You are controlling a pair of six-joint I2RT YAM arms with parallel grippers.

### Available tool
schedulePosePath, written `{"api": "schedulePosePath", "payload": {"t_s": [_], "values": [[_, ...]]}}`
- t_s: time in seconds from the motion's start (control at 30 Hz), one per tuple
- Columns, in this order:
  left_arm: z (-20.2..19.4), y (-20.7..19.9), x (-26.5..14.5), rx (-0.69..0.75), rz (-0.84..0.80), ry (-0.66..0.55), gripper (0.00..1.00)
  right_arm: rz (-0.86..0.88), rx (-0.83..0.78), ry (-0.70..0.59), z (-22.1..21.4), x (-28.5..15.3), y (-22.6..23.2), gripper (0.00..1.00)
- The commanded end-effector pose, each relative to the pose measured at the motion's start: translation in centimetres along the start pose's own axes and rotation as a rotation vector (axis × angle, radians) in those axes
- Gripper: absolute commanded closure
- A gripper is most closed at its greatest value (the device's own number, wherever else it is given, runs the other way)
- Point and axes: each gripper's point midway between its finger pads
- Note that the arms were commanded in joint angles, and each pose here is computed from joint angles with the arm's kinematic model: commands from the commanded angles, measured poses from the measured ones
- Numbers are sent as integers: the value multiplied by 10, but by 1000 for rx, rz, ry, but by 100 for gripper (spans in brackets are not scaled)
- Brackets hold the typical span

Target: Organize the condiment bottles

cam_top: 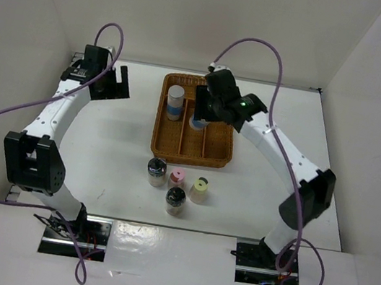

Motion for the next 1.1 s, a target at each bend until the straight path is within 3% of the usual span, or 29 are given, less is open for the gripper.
{"api": "schedulePosePath", "payload": {"t_s": [0.0,0.27,0.47,1.07], "values": [[0,-10,-7,-26,-73,-25,0,69,-20,-153,58,10,19,63],[-5,4,-3,-46,-48,-18,0,150,-46,-167,74,34,46,63],[-13,8,0,-46,-40,2,0,197,-88,-130,62,57,75,63],[-24,17,4,-47,-3,18,0,168,-131,-29,21,118,82,64]]}}
Point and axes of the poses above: each gripper's point midway between its finger pads, its own x axis out along the fingers, its own y axis along the line the jaws close on, z = x × y, and after that the axes turned 8 degrees about -x, right-handed
